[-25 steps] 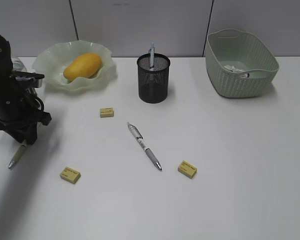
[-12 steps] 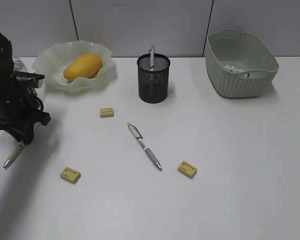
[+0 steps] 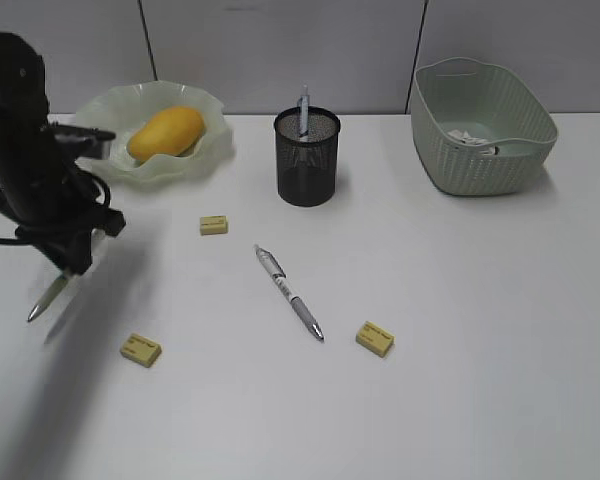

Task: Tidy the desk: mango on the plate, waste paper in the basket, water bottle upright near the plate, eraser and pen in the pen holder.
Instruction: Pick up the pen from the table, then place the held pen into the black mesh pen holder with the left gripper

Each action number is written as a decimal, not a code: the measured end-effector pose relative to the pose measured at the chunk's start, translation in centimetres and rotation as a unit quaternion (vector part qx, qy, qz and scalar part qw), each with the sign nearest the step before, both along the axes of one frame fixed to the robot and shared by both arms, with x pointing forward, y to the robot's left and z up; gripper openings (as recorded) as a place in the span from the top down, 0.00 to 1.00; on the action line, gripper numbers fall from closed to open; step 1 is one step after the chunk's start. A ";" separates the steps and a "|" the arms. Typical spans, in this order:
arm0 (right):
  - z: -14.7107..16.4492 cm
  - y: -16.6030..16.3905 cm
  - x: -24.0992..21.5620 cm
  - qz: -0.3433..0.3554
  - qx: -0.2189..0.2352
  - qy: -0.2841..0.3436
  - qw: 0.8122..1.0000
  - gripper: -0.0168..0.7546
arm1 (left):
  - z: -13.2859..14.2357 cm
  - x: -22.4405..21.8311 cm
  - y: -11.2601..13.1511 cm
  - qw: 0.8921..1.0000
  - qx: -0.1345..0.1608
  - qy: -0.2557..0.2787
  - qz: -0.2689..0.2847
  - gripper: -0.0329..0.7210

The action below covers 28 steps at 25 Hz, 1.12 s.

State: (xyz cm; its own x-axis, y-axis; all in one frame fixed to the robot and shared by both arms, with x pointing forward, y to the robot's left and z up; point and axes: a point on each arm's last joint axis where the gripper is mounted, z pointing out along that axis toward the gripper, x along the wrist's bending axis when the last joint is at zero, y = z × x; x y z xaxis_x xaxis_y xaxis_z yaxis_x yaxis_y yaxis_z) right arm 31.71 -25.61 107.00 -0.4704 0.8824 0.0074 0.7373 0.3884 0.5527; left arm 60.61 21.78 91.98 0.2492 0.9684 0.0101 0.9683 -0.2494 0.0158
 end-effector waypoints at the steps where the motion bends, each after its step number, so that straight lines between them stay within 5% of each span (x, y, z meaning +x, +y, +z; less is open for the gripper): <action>1: 0.0 0.0 0.0 0.000 0.000 0.000 1.000 0.37 | 1.1 0.3 -0.5 1.000 -0.009 -0.016 -0.001 0.83; 6: 0.0 0.0 0.0 0.000 0.000 0.000 1.000 0.37 | 6.4 2.3 -2.8 0.994 -0.058 -0.097 -0.003 0.83; 10: 0.0 0.0 0.0 0.000 0.000 -0.001 1.000 0.37 | 10.4 3.9 -5.2 0.978 -0.124 -0.170 0.002 0.83; 17: 0.1 0.1 0.1 0.000 0.004 -0.004 1.000 0.37 | 13.8 5.0 -10.2 0.924 -0.224 -0.309 -0.002 0.83; 23: 0.1 0.1 0.1 0.000 0.004 -0.005 1.000 0.37 | 15.2 4.9 -14.6 0.863 -0.278 -0.421 -0.019 0.83; 26: 0.1 0.1 0.1 0.000 0.004 -0.005 1.000 0.37 | 14.5 5.2 -16.2 0.844 -0.291 -0.450 -0.022 0.83; 28: 0.1 0.1 0.1 0.000 0.004 -0.005 1.000 0.37 | 13.4 5.6 -16.9 0.841 -0.292 -0.455 -0.023 0.83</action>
State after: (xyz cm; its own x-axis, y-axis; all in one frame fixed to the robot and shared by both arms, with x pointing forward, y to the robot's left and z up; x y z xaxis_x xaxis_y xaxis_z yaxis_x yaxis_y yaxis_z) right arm 31.78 -25.55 107.06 -0.4706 0.8823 0.0096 0.7316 0.3841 0.5632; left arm 66.17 4.86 105.41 0.4324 0.8641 -0.2578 0.4796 0.0217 0.8772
